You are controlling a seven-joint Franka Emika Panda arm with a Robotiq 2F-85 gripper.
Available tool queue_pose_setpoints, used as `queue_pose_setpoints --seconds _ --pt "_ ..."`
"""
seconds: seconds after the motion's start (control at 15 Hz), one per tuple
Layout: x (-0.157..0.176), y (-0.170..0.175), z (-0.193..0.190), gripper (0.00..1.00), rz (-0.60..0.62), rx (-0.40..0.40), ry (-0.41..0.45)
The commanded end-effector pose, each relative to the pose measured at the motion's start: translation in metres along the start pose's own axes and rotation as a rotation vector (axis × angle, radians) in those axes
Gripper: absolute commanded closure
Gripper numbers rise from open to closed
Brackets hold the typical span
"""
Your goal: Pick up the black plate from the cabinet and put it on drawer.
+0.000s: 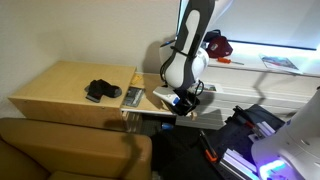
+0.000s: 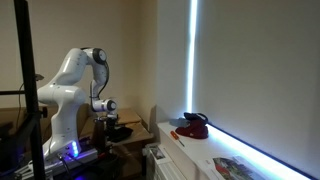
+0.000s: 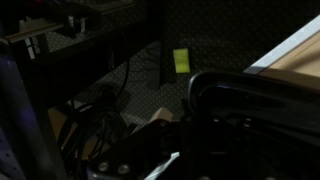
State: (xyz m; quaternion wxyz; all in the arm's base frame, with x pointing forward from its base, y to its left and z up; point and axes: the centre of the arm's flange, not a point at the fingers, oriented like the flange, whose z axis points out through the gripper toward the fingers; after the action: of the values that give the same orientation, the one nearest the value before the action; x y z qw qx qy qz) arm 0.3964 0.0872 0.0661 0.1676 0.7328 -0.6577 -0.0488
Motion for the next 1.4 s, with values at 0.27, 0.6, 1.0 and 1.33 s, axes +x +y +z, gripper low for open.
queue_pose_setpoints --seconds 0.27,0.6,1.0,1.33 --pt "-0.001 -0.005 -0.012 0.81 0.000 0.022 -0.004" --pt "0.001 -0.016 -0.012 0.34 0.045 0.040 -0.005" --pt "0.004 -0.031 -0.040 0.00 0.131 0.144 0.009" --pt "0.010 -0.008 -0.076 0.00 0.056 -0.011 0.107"
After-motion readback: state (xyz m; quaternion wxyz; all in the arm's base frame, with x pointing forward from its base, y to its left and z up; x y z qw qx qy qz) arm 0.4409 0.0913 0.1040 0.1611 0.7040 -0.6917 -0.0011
